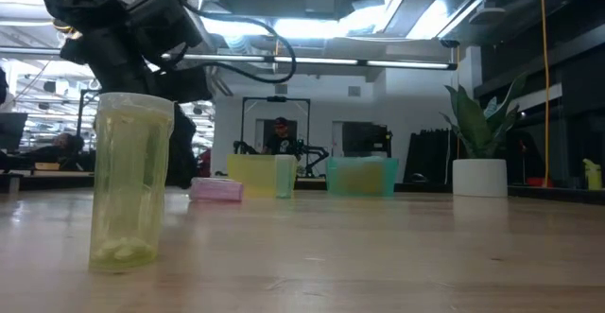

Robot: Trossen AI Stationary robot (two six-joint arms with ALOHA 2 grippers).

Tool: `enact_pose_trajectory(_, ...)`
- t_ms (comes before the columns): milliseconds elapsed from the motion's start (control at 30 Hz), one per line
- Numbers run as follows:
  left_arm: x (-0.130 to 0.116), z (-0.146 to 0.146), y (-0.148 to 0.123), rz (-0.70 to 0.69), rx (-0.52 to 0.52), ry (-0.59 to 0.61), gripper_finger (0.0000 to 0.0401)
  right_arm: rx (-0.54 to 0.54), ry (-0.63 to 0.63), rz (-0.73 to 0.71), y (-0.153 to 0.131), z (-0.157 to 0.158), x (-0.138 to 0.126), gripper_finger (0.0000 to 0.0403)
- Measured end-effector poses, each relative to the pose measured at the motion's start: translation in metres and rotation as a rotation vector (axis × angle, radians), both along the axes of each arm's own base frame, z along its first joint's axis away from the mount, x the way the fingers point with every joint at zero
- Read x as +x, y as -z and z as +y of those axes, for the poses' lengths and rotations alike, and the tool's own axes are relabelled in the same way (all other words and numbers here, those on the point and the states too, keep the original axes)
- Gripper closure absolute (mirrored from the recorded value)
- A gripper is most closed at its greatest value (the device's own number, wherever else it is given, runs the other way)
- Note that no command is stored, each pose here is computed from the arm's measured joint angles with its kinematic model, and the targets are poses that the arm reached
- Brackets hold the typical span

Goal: Pick and place medicine bottles into bin by pill shape (circle, oval)
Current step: Put the pink tablet bottle into the yellow bin

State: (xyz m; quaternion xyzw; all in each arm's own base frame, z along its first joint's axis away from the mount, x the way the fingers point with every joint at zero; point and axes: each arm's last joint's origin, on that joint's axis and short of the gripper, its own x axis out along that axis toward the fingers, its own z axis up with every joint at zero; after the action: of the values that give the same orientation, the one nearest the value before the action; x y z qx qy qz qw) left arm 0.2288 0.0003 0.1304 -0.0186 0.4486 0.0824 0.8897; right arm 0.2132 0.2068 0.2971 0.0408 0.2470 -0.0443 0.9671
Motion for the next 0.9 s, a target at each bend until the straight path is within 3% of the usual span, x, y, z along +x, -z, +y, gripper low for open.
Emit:
enact_pose_trajectory(333,0.016,0.000,0.019,-0.029,0.037,0.035,0.0154,-0.004,0.000,0.005,0.000,0.000,0.000,0.0245)
enact_pose_trajectory(700,0.014,0.000,0.019,-0.008,0.039,0.032,0.0154,-0.025,0.001,0.023,0.002,-0.002,-0.001,0.0245)
enact_pose_trajectory(900,0.013,0.000,0.020,0.000,0.037,0.035,0.0171,0.022,0.026,0.018,0.002,-0.001,-0.001,0.0245)
